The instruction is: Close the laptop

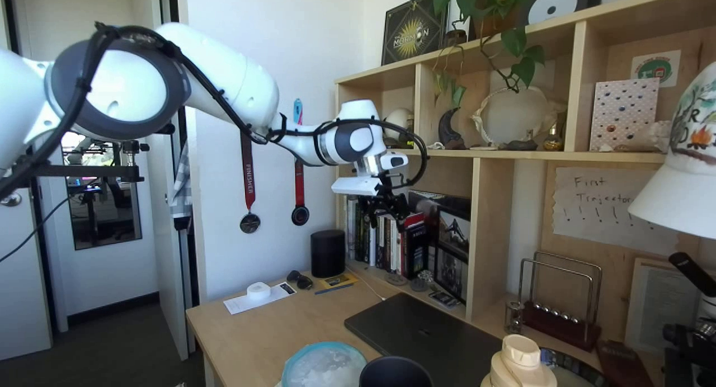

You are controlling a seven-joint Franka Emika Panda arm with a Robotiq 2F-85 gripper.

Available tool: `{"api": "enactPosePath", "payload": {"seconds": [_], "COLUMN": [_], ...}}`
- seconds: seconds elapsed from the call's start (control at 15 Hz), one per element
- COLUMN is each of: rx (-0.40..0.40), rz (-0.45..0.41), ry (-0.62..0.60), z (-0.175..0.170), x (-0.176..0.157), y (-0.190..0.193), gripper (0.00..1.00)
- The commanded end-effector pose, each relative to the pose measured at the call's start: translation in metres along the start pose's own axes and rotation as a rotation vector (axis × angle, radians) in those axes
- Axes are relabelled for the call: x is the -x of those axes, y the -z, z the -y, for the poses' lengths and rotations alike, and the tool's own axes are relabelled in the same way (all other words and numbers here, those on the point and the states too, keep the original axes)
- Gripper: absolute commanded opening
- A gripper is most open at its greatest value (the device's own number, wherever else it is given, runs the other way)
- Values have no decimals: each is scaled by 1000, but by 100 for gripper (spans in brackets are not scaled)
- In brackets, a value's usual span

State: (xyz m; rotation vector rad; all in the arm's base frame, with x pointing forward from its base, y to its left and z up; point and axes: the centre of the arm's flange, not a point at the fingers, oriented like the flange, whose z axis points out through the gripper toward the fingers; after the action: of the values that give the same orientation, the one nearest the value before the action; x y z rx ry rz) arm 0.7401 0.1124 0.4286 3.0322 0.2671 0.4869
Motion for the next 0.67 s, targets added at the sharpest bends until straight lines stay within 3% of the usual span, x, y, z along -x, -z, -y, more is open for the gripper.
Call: {"api": "enactPosePath", "payload": {"seconds": [0.0,0.33,0.6], "rx": [1,2,8], "rz": [21,30,55], "ry": [72,98,100], "z": [1,-1,-2], "x": [-2,2,7], "y": [66,129,147], "gripper": [100,100,100]}}
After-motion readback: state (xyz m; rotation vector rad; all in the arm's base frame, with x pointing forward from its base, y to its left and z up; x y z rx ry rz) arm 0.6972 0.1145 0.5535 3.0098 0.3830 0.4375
